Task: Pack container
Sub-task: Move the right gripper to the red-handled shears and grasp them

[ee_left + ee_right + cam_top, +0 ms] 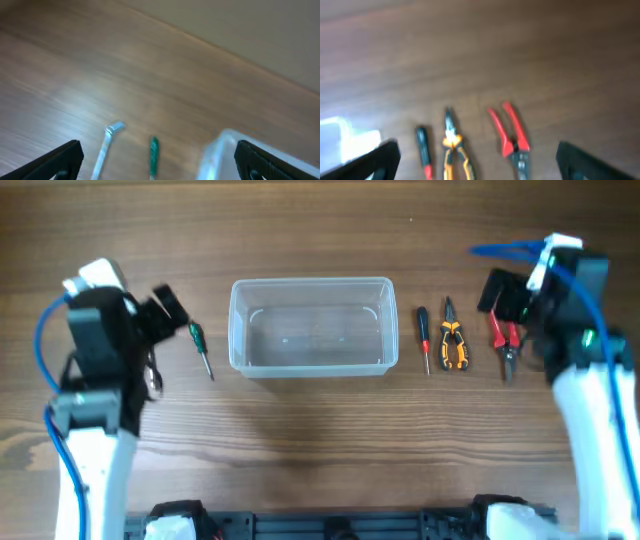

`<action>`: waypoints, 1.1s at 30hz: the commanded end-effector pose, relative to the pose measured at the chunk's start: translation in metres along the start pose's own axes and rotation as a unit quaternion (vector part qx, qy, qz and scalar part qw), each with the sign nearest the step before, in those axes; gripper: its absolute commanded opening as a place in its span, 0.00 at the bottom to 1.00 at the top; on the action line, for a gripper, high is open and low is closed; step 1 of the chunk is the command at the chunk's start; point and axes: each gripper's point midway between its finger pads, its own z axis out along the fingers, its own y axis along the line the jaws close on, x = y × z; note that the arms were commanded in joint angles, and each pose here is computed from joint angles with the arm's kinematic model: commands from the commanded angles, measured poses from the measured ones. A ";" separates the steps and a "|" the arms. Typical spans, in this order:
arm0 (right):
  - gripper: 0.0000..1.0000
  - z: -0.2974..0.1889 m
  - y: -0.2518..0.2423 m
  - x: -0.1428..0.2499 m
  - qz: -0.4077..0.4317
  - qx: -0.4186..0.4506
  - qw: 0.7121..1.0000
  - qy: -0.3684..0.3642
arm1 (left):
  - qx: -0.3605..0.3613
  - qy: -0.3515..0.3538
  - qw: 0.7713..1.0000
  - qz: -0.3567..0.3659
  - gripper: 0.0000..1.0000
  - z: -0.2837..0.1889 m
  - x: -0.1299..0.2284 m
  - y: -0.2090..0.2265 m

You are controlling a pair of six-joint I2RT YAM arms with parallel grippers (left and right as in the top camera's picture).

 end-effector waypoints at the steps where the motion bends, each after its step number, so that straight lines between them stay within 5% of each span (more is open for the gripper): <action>1: 1.00 0.019 0.004 -0.002 0.003 -0.051 0.997 0.054 | -0.053 -0.008 0.999 -0.001 1.00 0.006 -0.020 0.029; 5: 0.99 0.036 -0.002 0.015 -0.095 -0.053 0.990 0.091 | -0.077 0.017 0.997 -0.009 1.00 0.005 -0.009 0.046; 9: 0.72 0.080 -0.004 0.051 -0.166 -0.068 0.970 0.165 | -0.079 0.025 0.997 -0.008 1.00 0.005 -0.005 0.047; 14: 0.76 0.134 -0.006 0.102 -0.172 -0.079 0.950 0.249 | -0.079 0.025 0.997 -0.008 1.00 0.005 -0.005 0.047; 18: 0.85 0.148 -0.010 0.094 -0.175 -0.069 0.955 0.229 | -0.079 0.025 0.997 -0.008 1.00 0.005 -0.005 0.047; 33: 0.86 0.158 -0.023 0.117 -0.119 -0.089 0.952 0.266 | -0.079 0.026 0.997 -0.008 1.00 0.005 -0.005 0.047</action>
